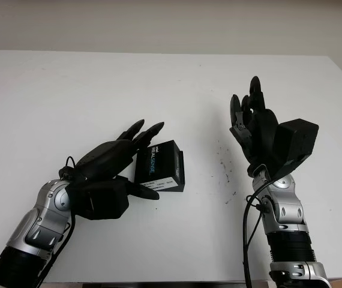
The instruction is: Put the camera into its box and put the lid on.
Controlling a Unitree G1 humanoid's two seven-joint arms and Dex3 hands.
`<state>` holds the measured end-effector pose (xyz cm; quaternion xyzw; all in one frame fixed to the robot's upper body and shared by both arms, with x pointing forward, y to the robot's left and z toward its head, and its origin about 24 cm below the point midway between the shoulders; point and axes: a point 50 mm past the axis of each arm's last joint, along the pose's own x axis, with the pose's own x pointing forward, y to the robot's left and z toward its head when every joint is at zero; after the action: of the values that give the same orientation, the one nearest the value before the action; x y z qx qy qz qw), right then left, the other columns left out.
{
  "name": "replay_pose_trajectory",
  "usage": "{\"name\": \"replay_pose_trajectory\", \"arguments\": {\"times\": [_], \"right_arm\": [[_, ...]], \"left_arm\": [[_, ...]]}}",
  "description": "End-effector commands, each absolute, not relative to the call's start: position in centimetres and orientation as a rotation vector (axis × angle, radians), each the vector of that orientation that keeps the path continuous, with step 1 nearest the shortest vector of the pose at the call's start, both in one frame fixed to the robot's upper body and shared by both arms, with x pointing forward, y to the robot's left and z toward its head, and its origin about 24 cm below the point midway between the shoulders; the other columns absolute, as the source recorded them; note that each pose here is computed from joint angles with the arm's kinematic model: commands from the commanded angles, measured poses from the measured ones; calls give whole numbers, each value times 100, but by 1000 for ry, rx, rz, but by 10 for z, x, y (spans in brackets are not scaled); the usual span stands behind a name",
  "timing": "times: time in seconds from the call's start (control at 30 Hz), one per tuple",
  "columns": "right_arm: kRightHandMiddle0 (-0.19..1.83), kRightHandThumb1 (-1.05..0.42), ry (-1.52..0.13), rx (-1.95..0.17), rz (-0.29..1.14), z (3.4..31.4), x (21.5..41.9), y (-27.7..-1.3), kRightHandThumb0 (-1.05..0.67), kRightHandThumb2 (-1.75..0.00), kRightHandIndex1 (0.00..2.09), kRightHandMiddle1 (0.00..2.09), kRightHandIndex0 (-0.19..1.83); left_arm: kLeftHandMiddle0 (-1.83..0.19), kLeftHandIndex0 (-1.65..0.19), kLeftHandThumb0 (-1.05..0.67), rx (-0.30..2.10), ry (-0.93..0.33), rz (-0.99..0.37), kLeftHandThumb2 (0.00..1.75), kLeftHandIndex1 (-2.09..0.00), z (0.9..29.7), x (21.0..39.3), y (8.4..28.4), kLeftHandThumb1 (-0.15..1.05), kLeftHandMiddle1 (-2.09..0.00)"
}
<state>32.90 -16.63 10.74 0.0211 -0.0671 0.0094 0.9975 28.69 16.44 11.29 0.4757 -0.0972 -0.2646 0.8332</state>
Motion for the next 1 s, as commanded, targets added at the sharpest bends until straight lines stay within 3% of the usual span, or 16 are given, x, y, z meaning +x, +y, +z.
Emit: {"name": "replay_pose_trajectory", "arguments": {"times": [0.0,0.2,0.27,0.47,0.67,0.97], "right_arm": [[-18,-105,-155,38,10,113,330,-168,-53,-57,1,2,-19],[-18,-105,-159,40,16,114,330,-169,-53,-58,1,3,-19],[-18,-105,-157,46,17,114,330,-169,-53,-57,1,3,-19],[-18,-105,-159,44,14,113,329,-169,-54,-57,1,4,-19],[-17,-105,-159,41,4,114,330,-169,-53,-56,3,5,-18],[-19,-105,-159,45,21,114,330,-169,-53,-57,0,4,-19]], "left_arm": [[-14,-2,-78,982,-245,-567,5,-12,119,287,162,89,-11],[-24,-14,-71,919,-241,-581,5,-22,116,287,160,87,-24],[-8,-9,-71,913,-237,-584,5,-32,115,288,160,87,-60],[6,4,-66,904,-262,-576,5,-65,114,288,157,86,-99],[5,10,-58,900,-279,-571,5,-85,113,289,157,85,-105],[3,12,-54,888,-263,-564,5,-89,111,290,158,85,-110]]}}
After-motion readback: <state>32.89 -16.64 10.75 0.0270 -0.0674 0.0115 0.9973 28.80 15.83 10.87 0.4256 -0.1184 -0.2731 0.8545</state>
